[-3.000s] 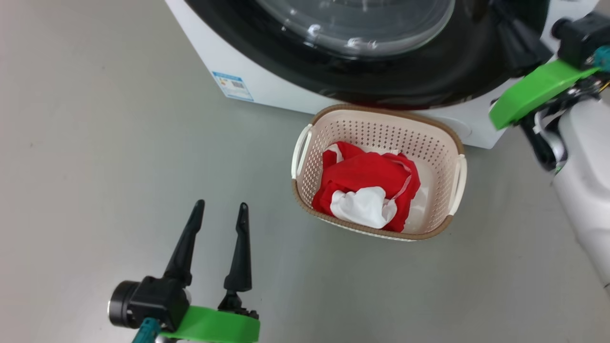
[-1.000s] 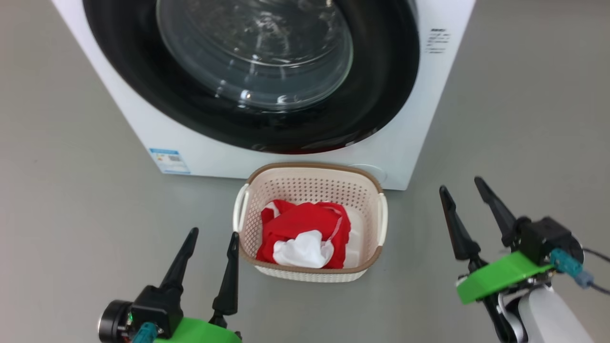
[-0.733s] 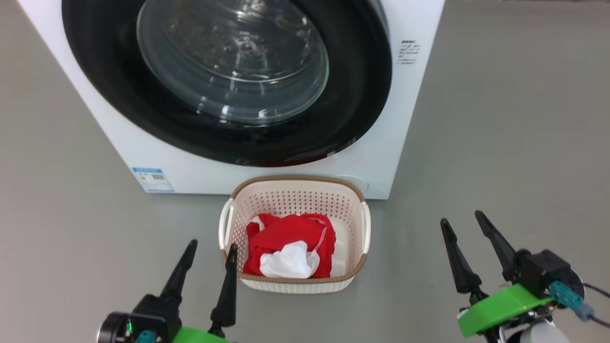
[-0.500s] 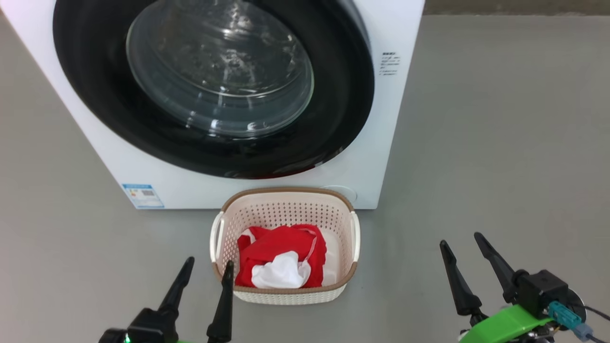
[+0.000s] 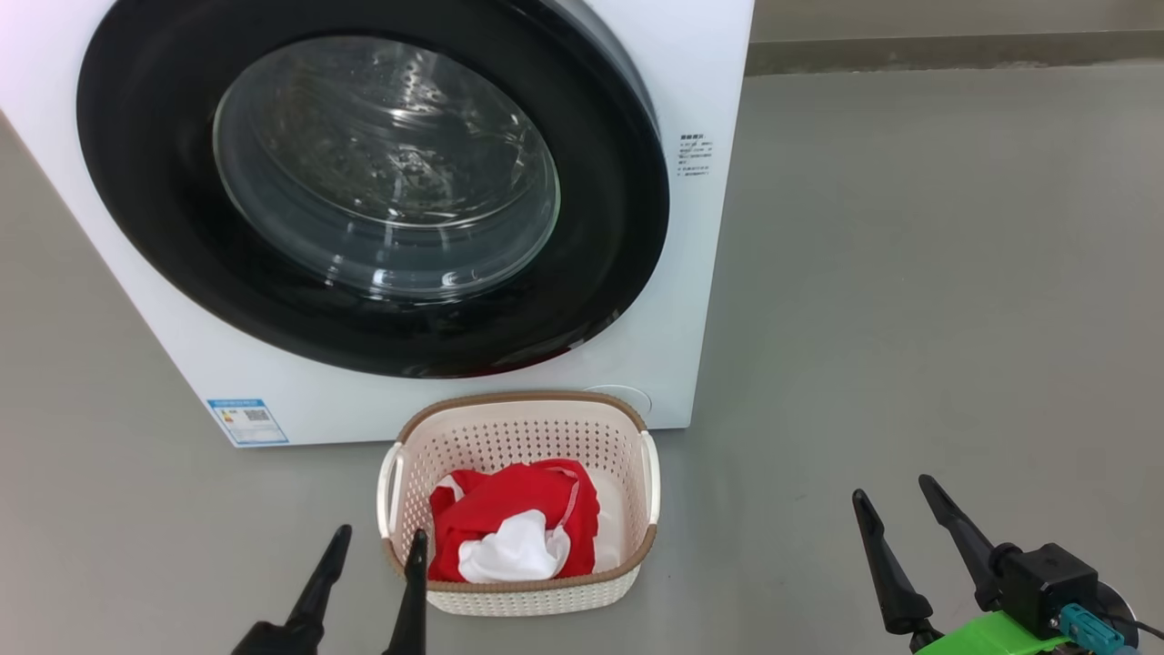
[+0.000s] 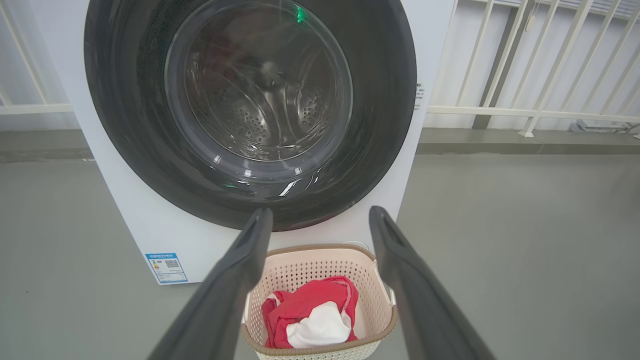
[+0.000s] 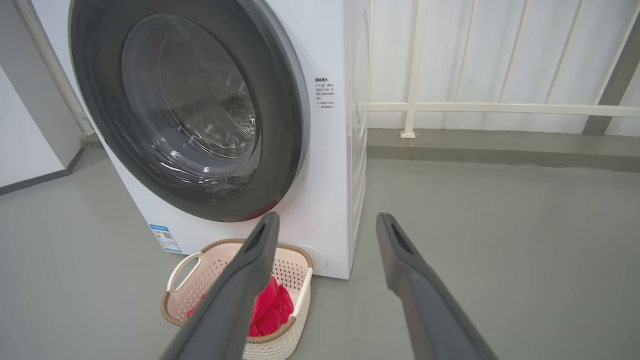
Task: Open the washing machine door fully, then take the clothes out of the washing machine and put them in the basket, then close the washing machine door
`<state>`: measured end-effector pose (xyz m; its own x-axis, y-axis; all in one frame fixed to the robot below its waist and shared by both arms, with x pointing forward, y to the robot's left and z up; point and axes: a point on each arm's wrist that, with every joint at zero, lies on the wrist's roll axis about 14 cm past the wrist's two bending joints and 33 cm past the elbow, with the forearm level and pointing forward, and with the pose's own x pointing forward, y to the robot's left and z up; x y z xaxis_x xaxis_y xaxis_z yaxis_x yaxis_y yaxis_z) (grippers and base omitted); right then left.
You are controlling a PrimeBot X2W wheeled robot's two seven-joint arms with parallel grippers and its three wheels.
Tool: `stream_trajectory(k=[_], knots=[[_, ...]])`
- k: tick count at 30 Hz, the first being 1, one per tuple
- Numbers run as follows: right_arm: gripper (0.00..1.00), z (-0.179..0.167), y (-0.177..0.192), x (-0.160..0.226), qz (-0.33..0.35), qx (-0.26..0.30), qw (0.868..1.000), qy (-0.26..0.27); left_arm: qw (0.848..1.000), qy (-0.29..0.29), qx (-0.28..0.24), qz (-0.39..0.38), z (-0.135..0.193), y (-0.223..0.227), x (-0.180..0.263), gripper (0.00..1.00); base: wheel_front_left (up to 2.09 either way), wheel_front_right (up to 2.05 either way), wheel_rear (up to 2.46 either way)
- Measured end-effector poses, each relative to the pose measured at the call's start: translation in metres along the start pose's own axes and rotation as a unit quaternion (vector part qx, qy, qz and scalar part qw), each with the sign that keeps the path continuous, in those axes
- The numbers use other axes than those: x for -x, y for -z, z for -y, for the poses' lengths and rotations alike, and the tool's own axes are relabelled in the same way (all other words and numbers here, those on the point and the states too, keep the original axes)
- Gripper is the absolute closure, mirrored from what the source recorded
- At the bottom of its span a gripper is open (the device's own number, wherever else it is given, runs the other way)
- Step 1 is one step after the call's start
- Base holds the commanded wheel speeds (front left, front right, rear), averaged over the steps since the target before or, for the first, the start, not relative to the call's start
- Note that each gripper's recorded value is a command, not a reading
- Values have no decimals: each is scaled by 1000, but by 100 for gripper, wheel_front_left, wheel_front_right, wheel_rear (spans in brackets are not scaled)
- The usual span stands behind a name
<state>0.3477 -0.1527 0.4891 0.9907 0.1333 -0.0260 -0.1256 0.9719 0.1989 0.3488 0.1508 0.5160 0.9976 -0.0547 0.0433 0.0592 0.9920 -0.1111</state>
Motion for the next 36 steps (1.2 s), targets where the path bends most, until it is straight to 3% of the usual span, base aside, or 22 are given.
stream_trajectory(k=[36], knots=[[0, 9, -1, 9, 1, -2, 1000, 17, 1000, -6, 1, -7, 0, 4, 1, 0, 0, 0, 0]])
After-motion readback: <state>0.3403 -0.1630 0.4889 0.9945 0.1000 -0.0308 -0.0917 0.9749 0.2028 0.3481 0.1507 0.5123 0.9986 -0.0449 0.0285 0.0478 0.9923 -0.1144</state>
